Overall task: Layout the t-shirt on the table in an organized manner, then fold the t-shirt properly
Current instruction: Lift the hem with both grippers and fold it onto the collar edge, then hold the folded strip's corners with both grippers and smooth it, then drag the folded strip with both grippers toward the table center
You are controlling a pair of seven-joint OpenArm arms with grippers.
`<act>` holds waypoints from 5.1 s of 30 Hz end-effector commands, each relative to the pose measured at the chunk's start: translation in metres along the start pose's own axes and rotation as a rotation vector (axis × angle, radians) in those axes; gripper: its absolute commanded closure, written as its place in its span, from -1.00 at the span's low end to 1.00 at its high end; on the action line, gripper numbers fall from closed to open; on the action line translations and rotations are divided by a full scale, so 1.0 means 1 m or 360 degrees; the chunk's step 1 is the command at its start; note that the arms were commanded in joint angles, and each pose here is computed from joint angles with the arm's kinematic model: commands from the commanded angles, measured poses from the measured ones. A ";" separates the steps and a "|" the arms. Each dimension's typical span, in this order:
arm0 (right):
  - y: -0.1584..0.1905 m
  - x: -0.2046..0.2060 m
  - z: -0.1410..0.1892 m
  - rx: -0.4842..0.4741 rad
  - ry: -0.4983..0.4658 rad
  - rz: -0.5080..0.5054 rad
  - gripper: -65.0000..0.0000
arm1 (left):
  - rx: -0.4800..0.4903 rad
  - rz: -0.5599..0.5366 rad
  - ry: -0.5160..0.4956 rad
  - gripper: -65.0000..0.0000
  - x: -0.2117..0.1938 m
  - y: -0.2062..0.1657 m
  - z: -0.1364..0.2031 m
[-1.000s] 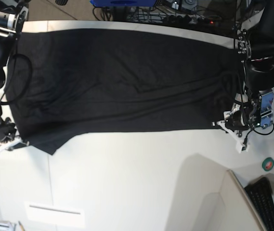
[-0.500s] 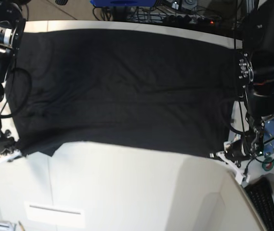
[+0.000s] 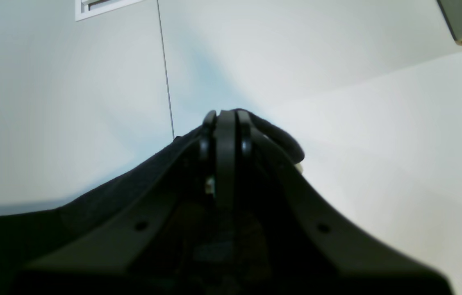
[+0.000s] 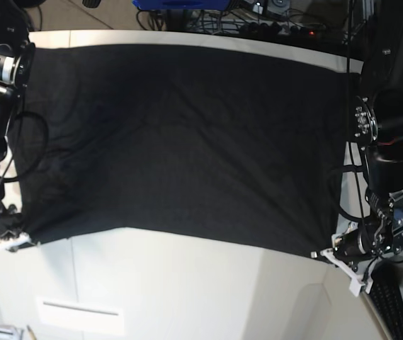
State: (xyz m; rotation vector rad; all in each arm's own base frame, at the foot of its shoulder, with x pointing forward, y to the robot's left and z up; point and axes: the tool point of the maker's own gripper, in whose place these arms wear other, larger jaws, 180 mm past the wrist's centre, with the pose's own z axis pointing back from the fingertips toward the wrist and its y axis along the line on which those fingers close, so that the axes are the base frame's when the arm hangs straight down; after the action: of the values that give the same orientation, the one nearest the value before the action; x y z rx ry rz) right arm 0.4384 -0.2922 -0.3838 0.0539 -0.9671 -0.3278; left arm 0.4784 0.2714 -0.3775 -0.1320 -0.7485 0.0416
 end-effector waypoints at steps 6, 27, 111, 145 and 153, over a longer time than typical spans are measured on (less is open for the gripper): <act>-0.003 0.019 0.004 0.0002 -0.0097 0.0017 1.00 | -0.0029 -0.0018 -0.0084 1.00 0.021 -0.011 0.001; -0.052 -0.044 0.064 -0.0125 0.0114 0.0270 1.00 | 0.0066 -0.0277 0.0093 1.00 -0.066 -0.008 0.049; -0.059 -0.237 0.241 -0.0195 0.0704 0.0181 1.00 | 0.0358 -0.0327 0.0565 1.00 -0.223 0.041 0.163; -0.042 -0.221 0.141 -0.0040 0.0665 0.0026 1.00 | 0.0254 0.0030 0.0472 1.00 -0.251 0.014 0.095; -0.075 -0.208 0.098 -0.0092 0.0745 -0.0034 1.00 | 0.0237 0.0074 0.0476 1.00 -0.240 0.006 0.048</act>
State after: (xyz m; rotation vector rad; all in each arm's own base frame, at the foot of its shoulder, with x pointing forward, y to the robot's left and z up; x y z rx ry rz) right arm 0.2394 -0.2805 -0.5066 0.1295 -0.5264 -0.3461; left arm 0.2866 0.2644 -0.4943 -0.0212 -0.5212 0.1306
